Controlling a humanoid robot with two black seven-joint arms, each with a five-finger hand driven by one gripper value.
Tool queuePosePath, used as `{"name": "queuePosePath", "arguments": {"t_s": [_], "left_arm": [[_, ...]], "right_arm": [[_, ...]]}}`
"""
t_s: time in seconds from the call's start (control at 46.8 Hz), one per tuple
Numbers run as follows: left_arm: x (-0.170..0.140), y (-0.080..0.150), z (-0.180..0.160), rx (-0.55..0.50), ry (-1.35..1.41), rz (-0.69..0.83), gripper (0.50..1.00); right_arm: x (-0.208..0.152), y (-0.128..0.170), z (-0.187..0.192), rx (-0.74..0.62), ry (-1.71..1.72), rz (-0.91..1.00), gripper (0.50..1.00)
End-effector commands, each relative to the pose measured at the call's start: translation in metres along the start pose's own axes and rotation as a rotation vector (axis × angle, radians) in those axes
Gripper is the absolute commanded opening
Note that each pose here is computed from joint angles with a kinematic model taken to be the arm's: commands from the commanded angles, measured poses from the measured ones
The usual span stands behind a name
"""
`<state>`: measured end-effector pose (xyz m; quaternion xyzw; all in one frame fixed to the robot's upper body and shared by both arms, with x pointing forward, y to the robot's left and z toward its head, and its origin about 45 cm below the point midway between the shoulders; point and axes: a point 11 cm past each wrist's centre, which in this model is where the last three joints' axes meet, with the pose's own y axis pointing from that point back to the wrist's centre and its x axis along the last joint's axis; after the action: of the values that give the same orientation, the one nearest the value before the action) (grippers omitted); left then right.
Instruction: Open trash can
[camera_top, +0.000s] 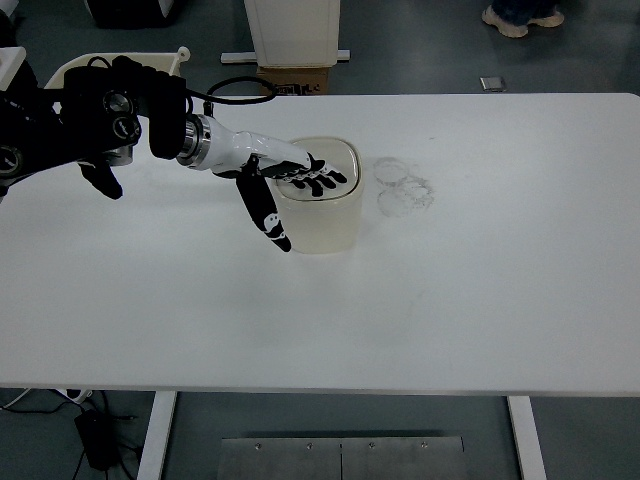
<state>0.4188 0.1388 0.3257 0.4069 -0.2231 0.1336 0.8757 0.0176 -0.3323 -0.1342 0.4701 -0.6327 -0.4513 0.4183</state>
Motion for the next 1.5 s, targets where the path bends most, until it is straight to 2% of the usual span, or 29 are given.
{"name": "queuePosePath", "arguments": {"t_s": [0.0,0.364,0.535,0.62,0.791,0.877,1.07,1.305,1.476], "left_arm": [[0.010,0.007,0.001,-0.003,0.003,0.028,1.000],[0.061,0.032,0.016,-0.115,0.138,0.187,1.000],[0.084,0.045,0.012,-0.221,0.301,0.272,1.000],[0.088,0.046,-0.003,-0.263,0.409,0.313,1.000],[0.104,0.062,-0.007,-0.444,0.576,0.451,1.000],[0.109,0.078,-0.023,-0.470,0.625,0.509,1.000],[0.103,0.094,-0.071,-0.570,0.849,0.585,1.000],[0.093,0.105,-0.126,-0.651,1.069,0.695,1.000],[0.075,0.100,-0.151,-0.702,1.222,0.707,1.000]], "right_arm": [[0.000,0.000,0.000,0.000,0.001,0.000,0.993],[0.000,0.000,0.000,0.000,0.001,0.000,0.993],[0.000,0.000,0.000,0.000,-0.001,0.000,0.993],[0.000,0.000,0.000,0.000,-0.001,0.000,0.993],[0.000,0.000,0.000,0.000,-0.001,0.000,0.993],[0.000,0.000,0.000,-0.001,-0.001,0.000,0.993],[0.000,0.000,0.000,0.000,-0.001,0.000,0.993],[0.000,0.000,0.000,0.000,-0.001,0.000,0.993],[0.000,0.000,0.000,0.000,-0.001,-0.001,0.993]]}}
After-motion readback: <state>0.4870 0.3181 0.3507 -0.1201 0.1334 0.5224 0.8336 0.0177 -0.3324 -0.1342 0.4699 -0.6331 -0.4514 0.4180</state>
